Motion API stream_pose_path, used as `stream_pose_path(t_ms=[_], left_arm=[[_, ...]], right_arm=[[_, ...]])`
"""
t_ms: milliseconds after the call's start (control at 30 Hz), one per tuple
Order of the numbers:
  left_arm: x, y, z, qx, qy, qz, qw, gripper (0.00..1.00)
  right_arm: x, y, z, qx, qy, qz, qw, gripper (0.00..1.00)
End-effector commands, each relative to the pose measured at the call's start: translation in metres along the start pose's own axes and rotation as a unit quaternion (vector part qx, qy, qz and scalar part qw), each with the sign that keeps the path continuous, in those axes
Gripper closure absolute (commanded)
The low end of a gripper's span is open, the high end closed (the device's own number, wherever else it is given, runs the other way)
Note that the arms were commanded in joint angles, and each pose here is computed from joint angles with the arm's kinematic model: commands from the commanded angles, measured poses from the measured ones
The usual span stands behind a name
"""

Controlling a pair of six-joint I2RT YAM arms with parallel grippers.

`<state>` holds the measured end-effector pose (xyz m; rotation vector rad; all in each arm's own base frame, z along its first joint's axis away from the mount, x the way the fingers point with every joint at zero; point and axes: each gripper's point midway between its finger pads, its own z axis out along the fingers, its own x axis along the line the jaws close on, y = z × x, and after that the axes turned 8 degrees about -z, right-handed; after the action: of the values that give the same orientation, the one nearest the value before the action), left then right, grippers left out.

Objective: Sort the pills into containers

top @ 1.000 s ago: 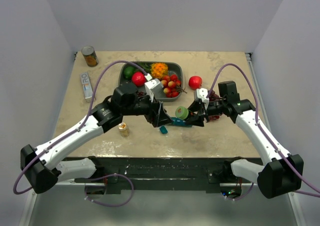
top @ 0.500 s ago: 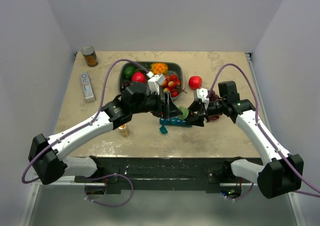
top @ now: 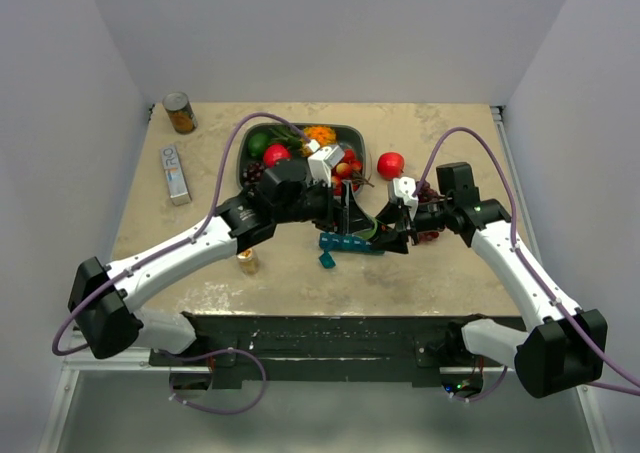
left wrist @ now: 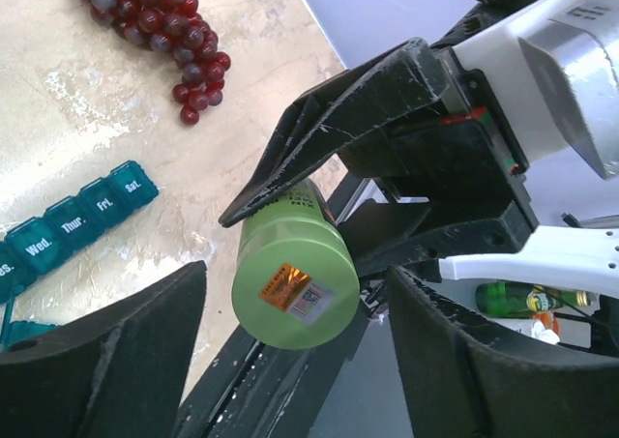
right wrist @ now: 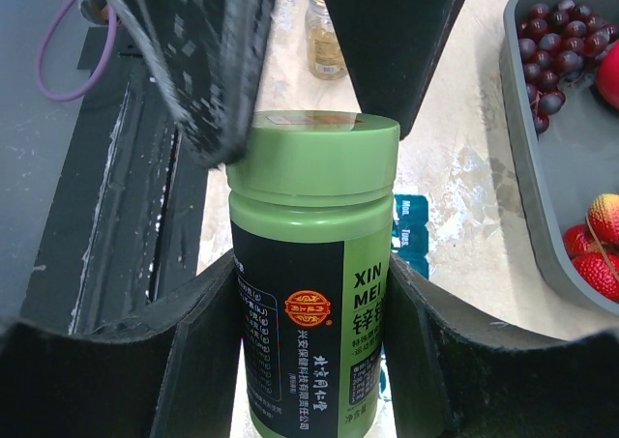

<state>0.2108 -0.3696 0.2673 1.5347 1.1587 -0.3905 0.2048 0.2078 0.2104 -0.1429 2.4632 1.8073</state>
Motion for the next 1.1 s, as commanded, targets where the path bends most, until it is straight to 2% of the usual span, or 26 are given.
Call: stream_pose_path(t_ms=[0,67,100,133,233,300,400,433,500,533,600,633,700,767,800,833,867,900,1033,1067], left_arm=[[-0.012,0.013,0.001,-0.015,-0.003,0.018,1.000,0.31],[-0.012,0.011,0.002,-0.009,-0.003,0.021,1.000,0.38],[-0.012,0.010,0.002,-0.005,-0.004,0.023,1.000,0.49],[-0.012,0.009,0.002,-0.002,-0.006,0.026,1.000,0.56],[-0.009,0.003,0.006,0.016,-0.007,0.037,0.999,0.69],[-0.010,-0.003,0.006,0.034,-0.017,0.050,0.998,0.71],[-0.007,-0.020,0.007,0.080,-0.046,0.109,0.990,0.71],[-0.003,-0.030,0.008,0.104,-0.063,0.152,0.981,0.71],[0.007,-0.043,0.006,0.137,-0.070,0.193,0.969,0.72],[0.013,-0.046,0.006,0.144,-0.077,0.248,0.955,0.72],[0.022,-0.051,0.005,0.156,-0.081,0.294,0.940,0.72],[0.027,-0.051,0.005,0.156,-0.087,0.340,0.923,0.70],[0.032,-0.046,0.007,0.152,-0.085,0.381,0.908,0.64],[0.031,-0.041,0.009,0.141,-0.086,0.398,0.902,0.54],[0.024,-0.031,0.012,0.115,-0.091,0.411,0.900,0.49],[0.024,-0.025,0.009,0.092,-0.078,0.406,0.906,0.44],[0.022,-0.015,0.008,0.067,-0.068,0.404,0.910,0.31],[0.012,0.000,0.007,0.028,-0.067,0.389,0.918,0.27],[-0.012,0.028,-0.023,-0.060,-0.090,0.340,0.934,0.11],[-0.020,0.033,-0.029,-0.078,-0.099,0.338,0.932,0.01]], right_arm=[[-0.001,0.013,-0.003,-0.014,-0.003,-0.028,0.999,1.00],[-0.001,0.014,-0.003,-0.015,-0.003,-0.029,0.999,1.00],[-0.001,0.014,-0.003,-0.015,-0.003,-0.030,0.999,1.00],[-0.001,0.014,-0.003,-0.015,-0.003,-0.030,0.999,1.00],[-0.001,0.014,-0.004,-0.015,-0.003,-0.029,0.999,1.00],[0.000,0.015,-0.003,-0.016,-0.002,-0.030,0.999,1.00],[0.000,0.016,-0.004,-0.017,-0.002,-0.030,0.999,1.00],[0.001,0.016,-0.004,-0.019,-0.001,-0.029,0.999,1.00],[0.002,0.017,-0.003,-0.022,0.003,-0.033,0.999,1.00],[0.004,0.017,-0.003,-0.024,0.006,-0.031,0.999,1.00],[0.004,0.017,-0.003,-0.024,0.006,-0.033,0.999,1.00],[0.005,0.017,-0.003,-0.024,0.007,-0.032,0.999,1.00],[0.004,0.017,-0.003,-0.024,0.008,-0.033,0.999,1.00],[0.004,0.016,-0.003,-0.022,0.007,-0.033,0.999,1.00],[0.004,0.016,-0.003,-0.023,0.007,-0.033,0.999,1.00],[0.004,0.015,-0.003,-0.022,0.007,-0.032,0.999,1.00],[0.004,0.015,-0.003,-0.022,0.008,-0.032,0.999,1.00],[0.004,0.014,-0.003,-0.020,0.008,-0.032,0.999,1.00],[0.004,0.014,-0.003,-0.020,0.007,-0.033,0.999,1.00],[0.004,0.014,-0.003,-0.020,0.007,-0.033,0.999,1.00]])
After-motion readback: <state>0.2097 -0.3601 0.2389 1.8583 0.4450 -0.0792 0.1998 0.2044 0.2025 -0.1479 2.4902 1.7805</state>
